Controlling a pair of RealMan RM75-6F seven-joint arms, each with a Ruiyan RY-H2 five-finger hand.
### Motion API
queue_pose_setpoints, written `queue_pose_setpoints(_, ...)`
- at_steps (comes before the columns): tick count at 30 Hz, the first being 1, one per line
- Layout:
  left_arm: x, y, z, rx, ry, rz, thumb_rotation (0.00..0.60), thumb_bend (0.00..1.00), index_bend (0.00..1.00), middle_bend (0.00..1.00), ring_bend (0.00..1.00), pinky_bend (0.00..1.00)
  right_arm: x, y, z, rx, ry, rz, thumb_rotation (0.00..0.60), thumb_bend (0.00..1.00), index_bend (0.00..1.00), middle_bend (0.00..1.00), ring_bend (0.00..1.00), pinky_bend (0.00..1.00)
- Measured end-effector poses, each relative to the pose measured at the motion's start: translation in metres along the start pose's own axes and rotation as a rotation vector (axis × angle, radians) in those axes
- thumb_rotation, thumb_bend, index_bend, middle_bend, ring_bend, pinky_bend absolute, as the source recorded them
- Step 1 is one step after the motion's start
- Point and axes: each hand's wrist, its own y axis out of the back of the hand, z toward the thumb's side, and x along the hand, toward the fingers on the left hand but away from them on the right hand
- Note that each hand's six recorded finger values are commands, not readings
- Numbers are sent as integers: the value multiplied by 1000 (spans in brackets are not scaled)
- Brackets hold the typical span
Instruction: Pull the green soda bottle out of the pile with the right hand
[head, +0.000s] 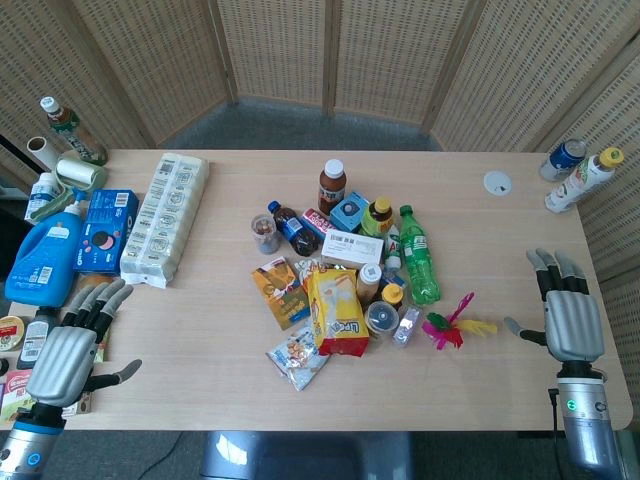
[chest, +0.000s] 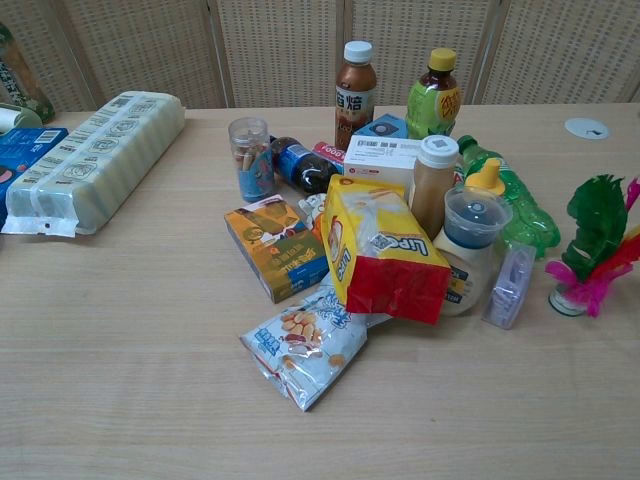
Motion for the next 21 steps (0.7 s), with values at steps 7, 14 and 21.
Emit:
queue_pose_setpoints(7, -3, 1, 1, 1, -3, -6, 600, 225, 73, 39, 0, 0, 0, -1, 3, -56, 13, 16, 600, 0, 0, 0, 0, 0)
queue_pose_setpoints(14, -9, 7, 4, -17, -14, 13, 600, 227, 73, 39, 0, 0, 3, -3, 2, -133, 15, 31, 600, 0, 0, 0, 0, 0)
queue_pose_setpoints(21, -6, 6, 6, -19, -26, 7, 600, 225, 73, 39, 0, 0, 7, -16, -3, -253, 0, 71, 600, 0, 0, 0, 0, 0)
